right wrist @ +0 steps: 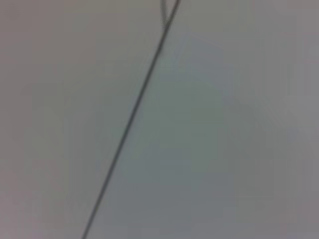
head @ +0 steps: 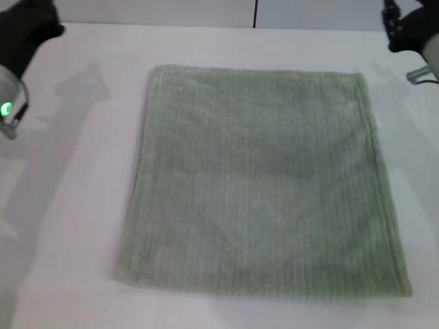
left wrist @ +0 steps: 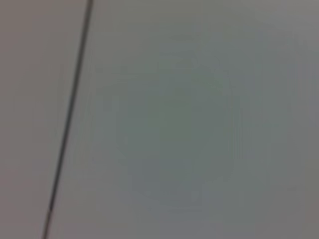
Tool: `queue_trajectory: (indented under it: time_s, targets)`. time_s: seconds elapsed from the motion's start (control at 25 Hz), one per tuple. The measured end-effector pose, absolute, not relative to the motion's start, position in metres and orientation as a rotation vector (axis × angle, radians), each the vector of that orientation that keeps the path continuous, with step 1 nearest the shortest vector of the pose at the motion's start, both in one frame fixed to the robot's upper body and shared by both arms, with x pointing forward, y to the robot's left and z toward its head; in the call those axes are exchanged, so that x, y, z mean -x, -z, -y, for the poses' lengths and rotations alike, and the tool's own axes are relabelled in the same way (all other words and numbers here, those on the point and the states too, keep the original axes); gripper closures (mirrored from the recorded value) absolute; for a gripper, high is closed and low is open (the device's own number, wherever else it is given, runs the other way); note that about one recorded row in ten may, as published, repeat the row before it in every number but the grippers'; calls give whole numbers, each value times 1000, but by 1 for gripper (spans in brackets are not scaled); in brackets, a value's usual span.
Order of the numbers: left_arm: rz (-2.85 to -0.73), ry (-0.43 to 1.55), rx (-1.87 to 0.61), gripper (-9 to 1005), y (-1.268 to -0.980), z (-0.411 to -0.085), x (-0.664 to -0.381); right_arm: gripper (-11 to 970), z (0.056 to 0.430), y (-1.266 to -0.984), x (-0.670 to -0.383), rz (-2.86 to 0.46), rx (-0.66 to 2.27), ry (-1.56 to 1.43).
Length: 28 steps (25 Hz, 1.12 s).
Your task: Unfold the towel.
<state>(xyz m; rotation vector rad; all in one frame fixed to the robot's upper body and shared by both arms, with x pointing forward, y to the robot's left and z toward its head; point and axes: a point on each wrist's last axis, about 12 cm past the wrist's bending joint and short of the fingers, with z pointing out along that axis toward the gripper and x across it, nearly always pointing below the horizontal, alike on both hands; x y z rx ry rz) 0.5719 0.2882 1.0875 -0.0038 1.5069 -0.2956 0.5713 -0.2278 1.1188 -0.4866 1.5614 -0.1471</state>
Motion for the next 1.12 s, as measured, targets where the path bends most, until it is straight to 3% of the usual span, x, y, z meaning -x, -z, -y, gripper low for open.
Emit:
queue_trajectory:
  time_s: [0.48, 0.88, 1.12]
  targets:
    - [-1380, 288, 55, 937, -1083, -315, -554, 610, 274, -1070, -532, -1374, 126, 153]
    - [-1357, 285, 118, 893, -1078, -326, -560, 566, 300, -1051, -525, -1359, 37, 108]
    - [-1364, 252, 172, 635, -1076, -334, -566, 435, 317, -1054, -522, -1289, -21, 122]
